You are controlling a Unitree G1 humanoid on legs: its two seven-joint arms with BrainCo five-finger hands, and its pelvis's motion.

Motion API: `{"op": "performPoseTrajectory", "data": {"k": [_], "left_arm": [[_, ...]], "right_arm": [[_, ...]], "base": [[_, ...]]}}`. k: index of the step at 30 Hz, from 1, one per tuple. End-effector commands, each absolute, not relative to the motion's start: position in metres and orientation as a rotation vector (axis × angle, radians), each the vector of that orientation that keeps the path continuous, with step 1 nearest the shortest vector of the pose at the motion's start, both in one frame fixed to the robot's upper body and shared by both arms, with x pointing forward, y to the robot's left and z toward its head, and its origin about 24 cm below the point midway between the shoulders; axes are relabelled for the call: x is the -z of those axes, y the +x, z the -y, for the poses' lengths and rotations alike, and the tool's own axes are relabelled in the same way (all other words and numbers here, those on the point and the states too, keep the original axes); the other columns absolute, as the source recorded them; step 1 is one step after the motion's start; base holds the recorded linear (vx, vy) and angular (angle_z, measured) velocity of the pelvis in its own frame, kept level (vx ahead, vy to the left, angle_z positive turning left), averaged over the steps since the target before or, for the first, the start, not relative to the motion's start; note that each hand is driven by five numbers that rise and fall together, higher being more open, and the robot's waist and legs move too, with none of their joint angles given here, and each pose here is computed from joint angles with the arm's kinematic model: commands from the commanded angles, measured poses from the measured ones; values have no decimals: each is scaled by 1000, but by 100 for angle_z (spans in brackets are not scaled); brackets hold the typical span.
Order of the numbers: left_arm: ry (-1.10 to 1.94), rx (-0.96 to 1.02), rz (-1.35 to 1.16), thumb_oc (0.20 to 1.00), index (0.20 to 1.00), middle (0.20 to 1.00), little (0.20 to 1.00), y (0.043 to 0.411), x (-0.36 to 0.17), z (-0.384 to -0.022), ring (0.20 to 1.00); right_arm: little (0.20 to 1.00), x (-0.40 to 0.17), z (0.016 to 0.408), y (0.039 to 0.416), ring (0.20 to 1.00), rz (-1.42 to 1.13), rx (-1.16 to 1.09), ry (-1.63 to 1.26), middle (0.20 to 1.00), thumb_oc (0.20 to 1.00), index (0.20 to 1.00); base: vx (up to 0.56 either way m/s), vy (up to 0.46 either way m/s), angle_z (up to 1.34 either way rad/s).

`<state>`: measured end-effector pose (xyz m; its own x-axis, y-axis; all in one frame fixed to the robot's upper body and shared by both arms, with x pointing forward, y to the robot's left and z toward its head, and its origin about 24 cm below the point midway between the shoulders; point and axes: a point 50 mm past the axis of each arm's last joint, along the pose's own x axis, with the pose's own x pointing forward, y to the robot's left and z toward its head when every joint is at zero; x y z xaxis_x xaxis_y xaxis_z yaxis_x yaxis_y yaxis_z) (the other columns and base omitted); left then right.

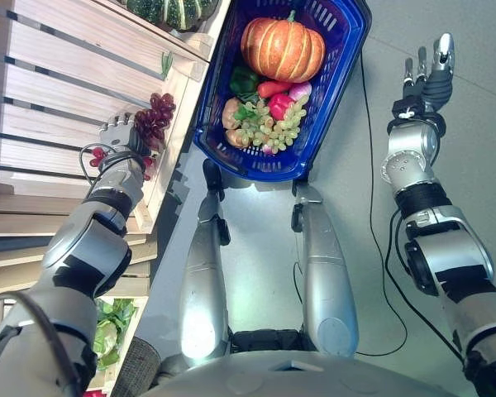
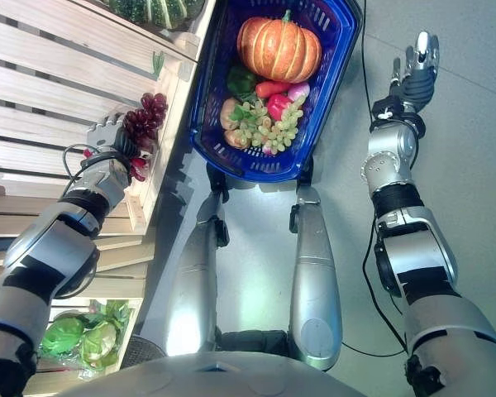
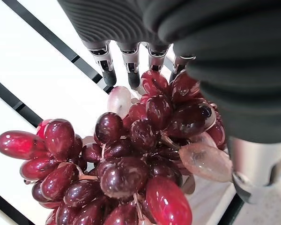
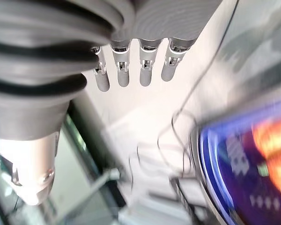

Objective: Pick up fruits and vegetables into the basket

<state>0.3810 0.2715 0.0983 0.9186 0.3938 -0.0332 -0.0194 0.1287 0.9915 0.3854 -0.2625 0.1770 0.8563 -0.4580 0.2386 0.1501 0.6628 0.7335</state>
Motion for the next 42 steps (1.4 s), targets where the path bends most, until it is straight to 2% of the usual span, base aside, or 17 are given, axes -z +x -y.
{"op": "performPoseTrajectory", "data": {"k": [1,8,14,15,16,17,37,42], "left_arm": [[1303,-289,-691,1000,1000,1000,1000,341,-44,-309,1000],[1304,-310,-717,1000,1000,1000,1000,341,-50,-314,1000],[1229,-296,-790,1000,1000,1000,1000,338,-47,-317,1000],[1212,-291,-806,959,959,959,959,337,-46,-318,959],[1207,-283,-817,771,771,771,771,336,-46,-319,771],[1203,-268,-835,200,200,200,200,335,-44,-320,200],[969,-193,-868,200,200,200,200,328,-25,-312,200],[698,-203,-788,200,200,200,200,330,-21,-304,200]], "right_arm": [[1000,-172,280,380,1000,439,389,776,1000,1000,1000],[1000,-162,296,378,1000,406,429,767,1000,1000,1000],[1000,-164,295,378,1000,422,407,766,1000,1000,1000],[1000,-164,294,378,1000,425,401,765,1000,1000,1000],[1000,-166,293,379,1000,430,394,764,1000,1000,1000],[1000,-167,293,380,1000,434,385,766,1000,1000,1000],[1000,-179,277,384,1000,460,339,780,1000,1000,1000],[1000,-180,275,384,1000,459,338,774,1000,1000,1000]], "base": [[0,0,0],[0,0,0],[0,0,0],[0,0,0],[0,0,0],[0,0,0],[0,0,0],[0,0,0]]}}
